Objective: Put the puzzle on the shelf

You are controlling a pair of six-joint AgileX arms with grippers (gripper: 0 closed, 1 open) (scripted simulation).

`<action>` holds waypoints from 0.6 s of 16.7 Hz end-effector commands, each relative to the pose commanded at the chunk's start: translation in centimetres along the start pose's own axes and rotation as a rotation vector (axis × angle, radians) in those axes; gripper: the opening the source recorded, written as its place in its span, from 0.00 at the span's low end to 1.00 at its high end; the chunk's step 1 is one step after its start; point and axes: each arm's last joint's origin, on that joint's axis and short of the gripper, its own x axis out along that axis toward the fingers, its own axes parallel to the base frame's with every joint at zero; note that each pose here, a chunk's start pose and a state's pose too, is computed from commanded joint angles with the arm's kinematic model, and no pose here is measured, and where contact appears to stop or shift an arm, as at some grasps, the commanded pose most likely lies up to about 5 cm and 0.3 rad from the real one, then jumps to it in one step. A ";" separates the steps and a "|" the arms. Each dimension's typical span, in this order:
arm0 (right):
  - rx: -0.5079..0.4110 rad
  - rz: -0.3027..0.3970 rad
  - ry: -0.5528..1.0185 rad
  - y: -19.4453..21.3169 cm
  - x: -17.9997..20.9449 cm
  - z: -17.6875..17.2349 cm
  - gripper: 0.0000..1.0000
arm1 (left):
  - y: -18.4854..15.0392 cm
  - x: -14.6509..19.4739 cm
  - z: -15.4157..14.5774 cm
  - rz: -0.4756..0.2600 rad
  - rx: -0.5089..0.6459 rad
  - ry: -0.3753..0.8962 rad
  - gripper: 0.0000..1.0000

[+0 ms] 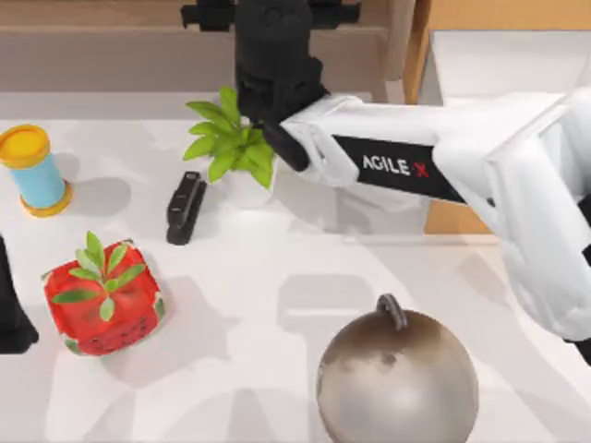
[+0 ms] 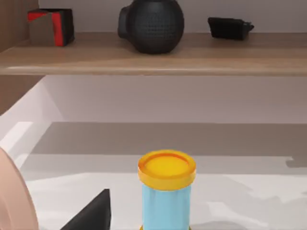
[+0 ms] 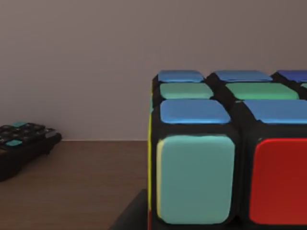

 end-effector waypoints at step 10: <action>0.000 0.000 0.000 0.0 0.0 0.0 0.45 | 0.0 0.0 0.0 0.000 0.000 0.000 1.00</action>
